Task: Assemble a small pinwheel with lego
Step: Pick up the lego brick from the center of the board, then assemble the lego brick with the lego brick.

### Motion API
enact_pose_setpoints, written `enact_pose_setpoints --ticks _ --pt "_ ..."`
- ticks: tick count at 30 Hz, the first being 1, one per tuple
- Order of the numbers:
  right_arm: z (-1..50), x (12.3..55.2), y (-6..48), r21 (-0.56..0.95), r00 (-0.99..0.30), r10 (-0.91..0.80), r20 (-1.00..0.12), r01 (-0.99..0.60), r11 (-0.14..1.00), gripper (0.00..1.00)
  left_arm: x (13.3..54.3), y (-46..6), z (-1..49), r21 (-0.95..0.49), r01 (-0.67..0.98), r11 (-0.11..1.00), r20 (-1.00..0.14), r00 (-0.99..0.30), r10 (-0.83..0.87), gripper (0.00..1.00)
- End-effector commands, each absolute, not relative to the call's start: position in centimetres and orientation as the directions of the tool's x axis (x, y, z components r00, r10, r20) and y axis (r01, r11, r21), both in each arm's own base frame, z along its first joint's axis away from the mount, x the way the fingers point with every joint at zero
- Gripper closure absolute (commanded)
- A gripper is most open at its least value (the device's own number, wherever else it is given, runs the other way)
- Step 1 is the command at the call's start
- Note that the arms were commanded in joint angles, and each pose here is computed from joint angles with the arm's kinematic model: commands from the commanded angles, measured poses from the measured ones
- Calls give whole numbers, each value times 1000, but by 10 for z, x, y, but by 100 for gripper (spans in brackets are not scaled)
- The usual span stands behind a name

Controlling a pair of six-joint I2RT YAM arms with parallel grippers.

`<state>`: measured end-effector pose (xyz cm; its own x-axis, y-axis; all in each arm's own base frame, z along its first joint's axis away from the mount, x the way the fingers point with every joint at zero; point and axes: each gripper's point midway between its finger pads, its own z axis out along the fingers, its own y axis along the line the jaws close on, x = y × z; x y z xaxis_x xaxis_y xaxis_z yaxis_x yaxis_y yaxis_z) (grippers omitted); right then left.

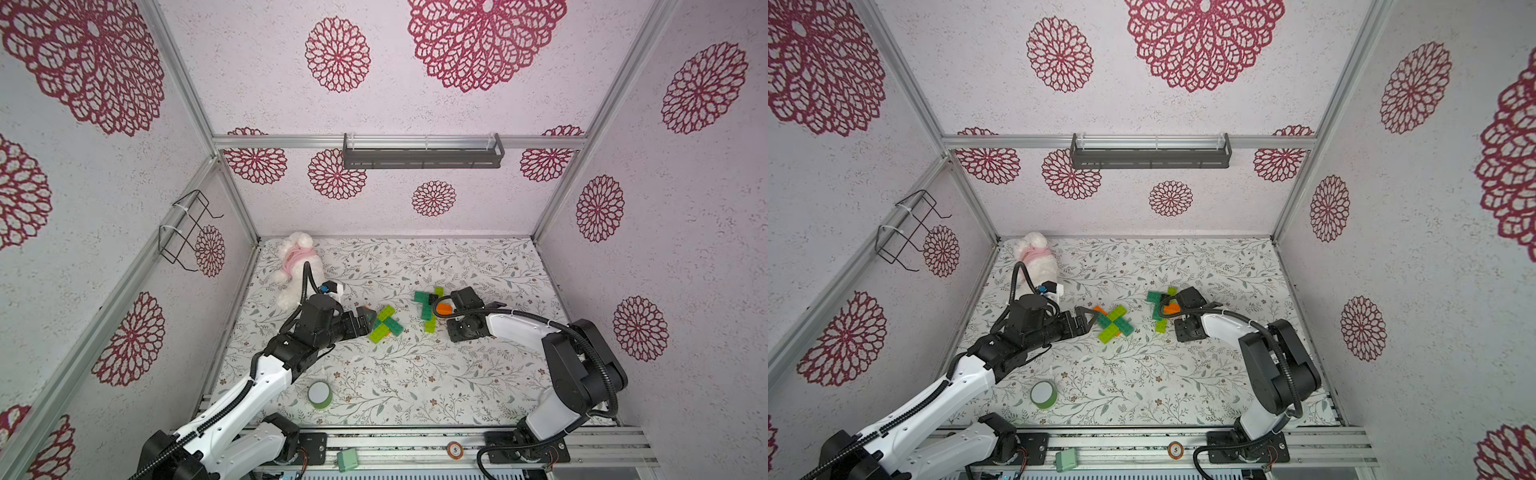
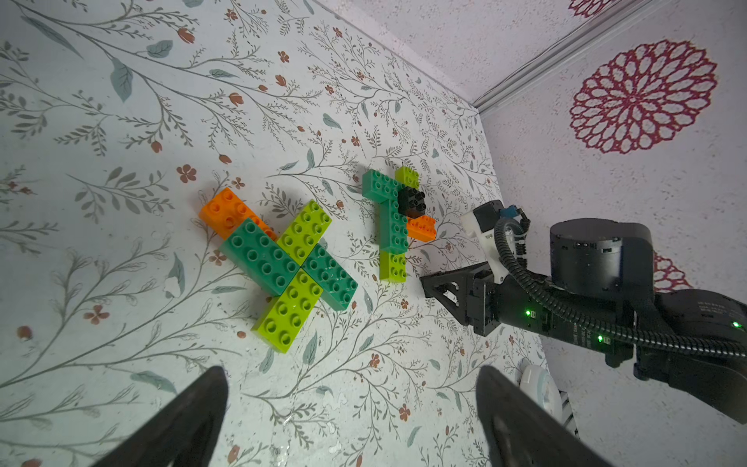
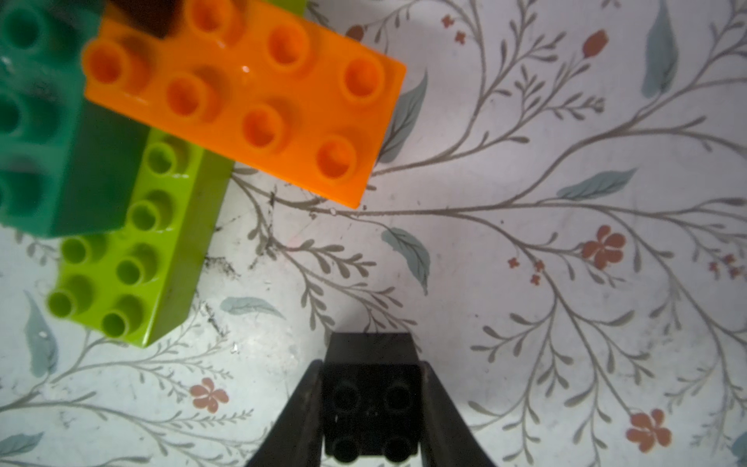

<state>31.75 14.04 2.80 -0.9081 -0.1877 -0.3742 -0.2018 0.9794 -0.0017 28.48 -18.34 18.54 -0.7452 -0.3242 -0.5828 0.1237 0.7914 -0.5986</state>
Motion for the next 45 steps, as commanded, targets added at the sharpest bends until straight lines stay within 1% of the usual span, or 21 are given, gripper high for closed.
enact_pose_setpoints --ticks 1,2,4,7,9,12,15,23,26,32,39,45 --pt "37 325 142 -9 -896 -192 -400 -206 979 70 289 -177 190 -591 114 798 -598 -726 -339 3" --pt "38 324 144 -3 -895 -193 -402 -209 978 71 289 -176 190 -591 111 799 -597 -727 -340 3" --pt "46 325 147 8 -888 -189 -419 -211 977 76 289 -174 188 -586 102 804 -595 -727 -341 3" --pt "69 321 163 54 -871 -201 -448 -250 967 82 284 -170 186 -573 96 814 -598 -728 -335 3" --pt "94 314 192 97 -839 -251 -483 -336 937 83 278 -165 184 -575 96 813 -602 -722 -341 3" --pt "124 302 238 100 -774 -351 -528 -467 879 83 266 -155 179 -577 76 813 -602 -712 -361 3" --pt "133 298 274 109 -737 -418 -531 -549 829 84 256 -146 175 -584 51 810 -591 -710 -382 3" --pt "120 313 332 57 -670 -567 -478 -669 741 84 242 -140 174 -612 44 789 -580 -703 -411 3" --pt "112 318 343 25 -651 -614 -447 -695 719 84 242 -140 174 -616 48 786 -579 -704 -411 3" --pt "99 323 357 1 -633 -657 -409 -720 694 84 242 -142 173 -614 57 787 -576 -714 -398 3" --pt "100 326 369 -17 -613 -676 -409 -735 678 84 243 -143 168 -611 52 790 -572 -719 -395 3" --pt "95 327 374 -16 -611 -692 -384 -745 667 84 244 -142 167 -607 52 793 -575 -718 -393 3"
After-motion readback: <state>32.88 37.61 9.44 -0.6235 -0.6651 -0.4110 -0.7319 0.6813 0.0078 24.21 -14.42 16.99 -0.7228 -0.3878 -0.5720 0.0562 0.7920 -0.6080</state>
